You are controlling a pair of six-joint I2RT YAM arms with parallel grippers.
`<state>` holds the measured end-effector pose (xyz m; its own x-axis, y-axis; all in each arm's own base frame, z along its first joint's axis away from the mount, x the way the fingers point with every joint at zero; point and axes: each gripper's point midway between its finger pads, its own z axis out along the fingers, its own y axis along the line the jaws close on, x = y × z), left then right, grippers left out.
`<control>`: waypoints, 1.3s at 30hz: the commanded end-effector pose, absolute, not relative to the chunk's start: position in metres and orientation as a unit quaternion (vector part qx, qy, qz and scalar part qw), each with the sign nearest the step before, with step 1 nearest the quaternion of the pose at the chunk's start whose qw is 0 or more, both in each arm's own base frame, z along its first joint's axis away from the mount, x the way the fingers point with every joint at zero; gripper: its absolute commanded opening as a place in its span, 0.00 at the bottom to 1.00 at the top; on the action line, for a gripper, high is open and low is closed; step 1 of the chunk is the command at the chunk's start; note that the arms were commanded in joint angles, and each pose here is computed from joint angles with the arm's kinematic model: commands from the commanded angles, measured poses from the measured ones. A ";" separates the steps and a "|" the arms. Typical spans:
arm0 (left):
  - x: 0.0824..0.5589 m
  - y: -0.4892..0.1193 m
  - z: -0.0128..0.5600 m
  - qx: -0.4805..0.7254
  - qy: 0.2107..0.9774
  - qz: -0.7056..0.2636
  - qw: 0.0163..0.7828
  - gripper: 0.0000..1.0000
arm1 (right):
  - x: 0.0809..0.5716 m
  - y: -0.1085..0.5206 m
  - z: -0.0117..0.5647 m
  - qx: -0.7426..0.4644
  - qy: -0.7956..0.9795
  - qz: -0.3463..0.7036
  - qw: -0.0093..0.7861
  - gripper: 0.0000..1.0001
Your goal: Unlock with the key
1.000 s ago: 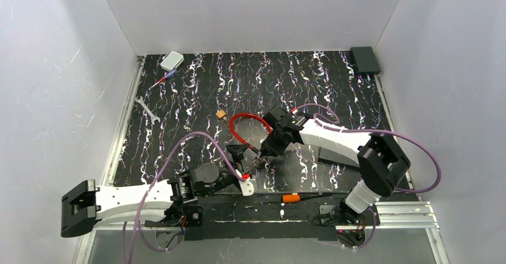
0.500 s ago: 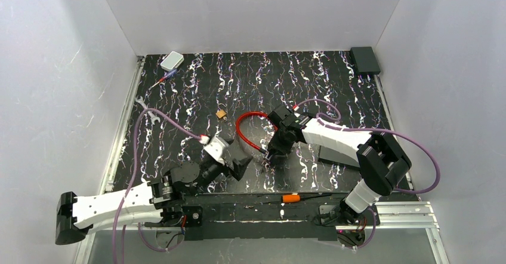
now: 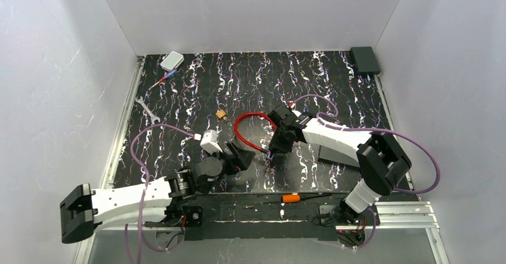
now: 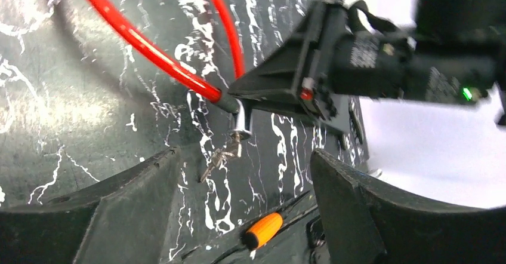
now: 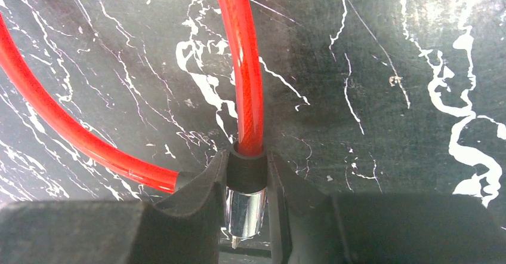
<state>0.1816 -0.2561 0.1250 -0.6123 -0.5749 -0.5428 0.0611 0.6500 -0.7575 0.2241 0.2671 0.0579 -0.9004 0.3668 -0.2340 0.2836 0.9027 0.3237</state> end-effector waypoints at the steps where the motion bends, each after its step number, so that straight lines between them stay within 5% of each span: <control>1: 0.196 -0.261 0.123 -0.240 0.803 -0.412 0.357 0.74 | 0.233 0.277 0.078 0.152 0.954 0.186 0.177 0.01; 12: 0.216 -0.266 0.100 -0.275 0.797 -0.409 0.349 0.56 | 0.226 0.289 0.079 0.126 0.952 0.226 0.164 0.01; 30: 0.228 -0.294 0.078 -0.283 0.798 -0.428 0.316 0.49 | 0.224 0.300 0.091 0.112 0.944 0.266 0.163 0.01; 35: 0.233 -0.294 0.075 -0.288 0.795 -0.425 0.323 0.38 | 0.224 0.300 0.095 0.109 0.942 0.270 0.167 0.01; 39: 0.237 -0.296 0.076 -0.288 0.794 -0.424 0.327 0.19 | 0.224 0.300 0.096 0.108 0.941 0.273 0.169 0.01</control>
<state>0.2253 -0.2930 0.0680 -0.6460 -0.7187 -0.2573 -0.1931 0.4800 -0.8557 0.2162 0.2870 0.0658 -0.9320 0.2905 -0.2168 0.1669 0.8748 0.4547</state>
